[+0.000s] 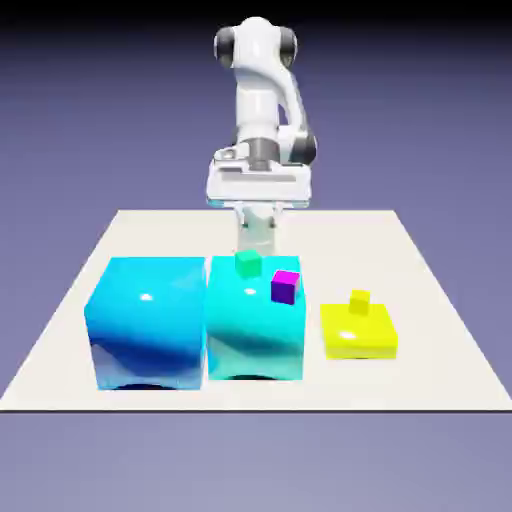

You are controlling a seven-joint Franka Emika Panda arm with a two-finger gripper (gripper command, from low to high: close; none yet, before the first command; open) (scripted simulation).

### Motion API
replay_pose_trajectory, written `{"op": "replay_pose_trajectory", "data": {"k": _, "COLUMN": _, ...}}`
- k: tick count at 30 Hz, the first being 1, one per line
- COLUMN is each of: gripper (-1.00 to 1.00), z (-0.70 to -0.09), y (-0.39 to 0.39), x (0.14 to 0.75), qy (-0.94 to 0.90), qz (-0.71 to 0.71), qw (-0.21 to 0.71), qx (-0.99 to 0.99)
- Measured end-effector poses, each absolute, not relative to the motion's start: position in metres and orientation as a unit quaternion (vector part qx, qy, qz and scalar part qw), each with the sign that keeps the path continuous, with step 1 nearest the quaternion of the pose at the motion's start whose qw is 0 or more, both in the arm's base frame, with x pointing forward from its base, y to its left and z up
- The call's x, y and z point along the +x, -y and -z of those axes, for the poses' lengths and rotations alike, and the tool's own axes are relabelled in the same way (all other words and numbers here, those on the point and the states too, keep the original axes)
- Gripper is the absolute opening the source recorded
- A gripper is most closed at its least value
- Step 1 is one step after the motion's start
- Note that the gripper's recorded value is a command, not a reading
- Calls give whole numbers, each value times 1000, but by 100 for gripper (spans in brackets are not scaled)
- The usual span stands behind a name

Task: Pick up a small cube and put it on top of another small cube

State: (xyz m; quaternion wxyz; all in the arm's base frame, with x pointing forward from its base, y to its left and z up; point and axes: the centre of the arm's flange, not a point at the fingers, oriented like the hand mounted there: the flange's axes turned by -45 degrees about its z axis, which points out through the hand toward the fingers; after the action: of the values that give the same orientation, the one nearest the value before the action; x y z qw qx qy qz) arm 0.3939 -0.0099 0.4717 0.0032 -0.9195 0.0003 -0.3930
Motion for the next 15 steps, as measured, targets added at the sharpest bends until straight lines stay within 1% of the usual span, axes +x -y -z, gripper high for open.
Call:
{"op": "replay_pose_trajectory", "data": {"k": 7, "gripper": 0, "z": -446, "y": 94, "x": 398, "qy": -43, "qz": 329, "qw": -6, "qx": -943}}
{"op": "replay_pose_trajectory", "data": {"k": 15, "gripper": 0, "z": -414, "y": 179, "x": 382, "qy": -81, "qz": 285, "qw": 25, "qx": -955}}
